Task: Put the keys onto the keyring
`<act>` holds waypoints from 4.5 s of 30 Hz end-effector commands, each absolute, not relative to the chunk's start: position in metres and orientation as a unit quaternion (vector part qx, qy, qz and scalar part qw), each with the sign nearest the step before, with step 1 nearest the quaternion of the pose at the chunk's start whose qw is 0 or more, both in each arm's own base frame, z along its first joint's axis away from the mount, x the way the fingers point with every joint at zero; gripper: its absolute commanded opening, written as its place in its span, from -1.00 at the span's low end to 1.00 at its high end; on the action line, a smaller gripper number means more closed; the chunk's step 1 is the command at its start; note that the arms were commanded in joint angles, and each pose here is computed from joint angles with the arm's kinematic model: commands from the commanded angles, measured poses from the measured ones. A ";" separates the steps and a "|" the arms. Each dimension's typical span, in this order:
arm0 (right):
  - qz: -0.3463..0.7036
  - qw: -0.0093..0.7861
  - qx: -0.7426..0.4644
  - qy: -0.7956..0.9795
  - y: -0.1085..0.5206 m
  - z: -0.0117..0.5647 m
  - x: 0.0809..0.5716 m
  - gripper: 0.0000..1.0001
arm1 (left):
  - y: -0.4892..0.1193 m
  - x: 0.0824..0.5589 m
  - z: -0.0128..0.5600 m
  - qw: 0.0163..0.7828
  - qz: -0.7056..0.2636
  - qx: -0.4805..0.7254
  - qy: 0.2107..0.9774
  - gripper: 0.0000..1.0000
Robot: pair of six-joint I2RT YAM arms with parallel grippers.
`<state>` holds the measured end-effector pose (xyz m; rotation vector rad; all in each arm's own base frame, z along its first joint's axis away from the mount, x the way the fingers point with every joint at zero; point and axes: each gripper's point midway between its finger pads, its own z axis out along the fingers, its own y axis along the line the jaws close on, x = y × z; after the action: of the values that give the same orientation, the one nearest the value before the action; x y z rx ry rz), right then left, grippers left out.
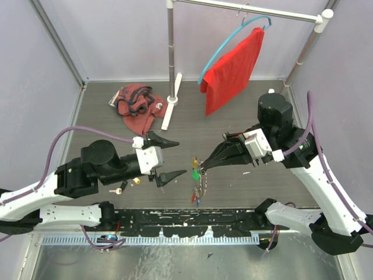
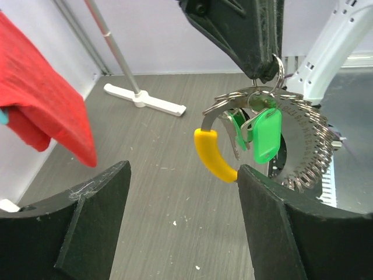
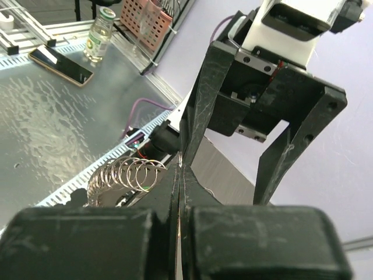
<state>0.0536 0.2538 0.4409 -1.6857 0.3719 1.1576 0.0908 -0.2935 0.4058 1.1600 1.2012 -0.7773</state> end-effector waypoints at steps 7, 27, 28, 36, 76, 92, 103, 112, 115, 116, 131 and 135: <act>0.503 0.499 -0.700 0.085 0.245 0.459 0.033 -0.99 | -0.316 0.074 0.392 0.566 -0.373 0.541 0.498 0.59; 0.495 0.504 -0.701 0.098 0.251 0.446 0.043 -0.99 | -0.327 0.068 0.389 0.491 -0.503 0.544 0.458 -0.24; 0.495 0.504 -0.701 0.099 0.252 0.446 0.043 -0.99 | -0.327 0.066 0.389 0.488 -0.506 0.545 0.456 -0.23; 0.496 0.503 -0.701 0.099 0.251 0.445 0.043 -0.99 | -0.332 0.066 0.386 0.479 -0.513 0.547 0.457 0.06; 0.288 0.687 -0.536 0.398 0.245 0.465 0.166 0.30 | -0.274 0.132 0.338 0.501 -0.323 0.491 0.635 -1.00; 0.201 0.706 -0.047 0.677 0.160 0.438 0.286 1.00 | -0.254 0.212 0.281 0.380 -0.246 0.364 0.814 -1.00; 0.140 0.665 -0.024 0.733 0.138 0.393 0.286 1.00 | -0.233 0.241 0.221 0.232 -0.140 0.338 0.901 -1.00; 0.131 0.666 0.000 0.735 0.124 0.386 0.277 1.00 | -0.273 0.250 0.194 0.135 -0.172 0.361 0.907 -1.00; 0.123 0.671 0.023 0.731 0.113 0.387 0.273 1.00 | -0.298 0.249 0.182 0.119 -0.196 0.372 0.900 -1.00; 0.120 0.673 0.029 0.729 0.109 0.387 0.272 1.00 | -0.306 0.247 0.177 0.112 -0.200 0.378 0.897 -1.00; 0.124 0.660 0.028 0.740 0.113 0.376 0.272 1.00 | -0.328 0.260 0.114 0.063 -0.264 0.345 0.899 -0.75; 0.131 0.655 0.023 0.744 0.119 0.374 0.274 1.00 | -0.318 0.262 0.096 0.052 -0.257 0.331 0.906 -0.68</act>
<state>0.2728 0.1108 0.3665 0.0467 1.7030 0.2474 0.2623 -0.3171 0.1101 1.0324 2.7372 -0.7292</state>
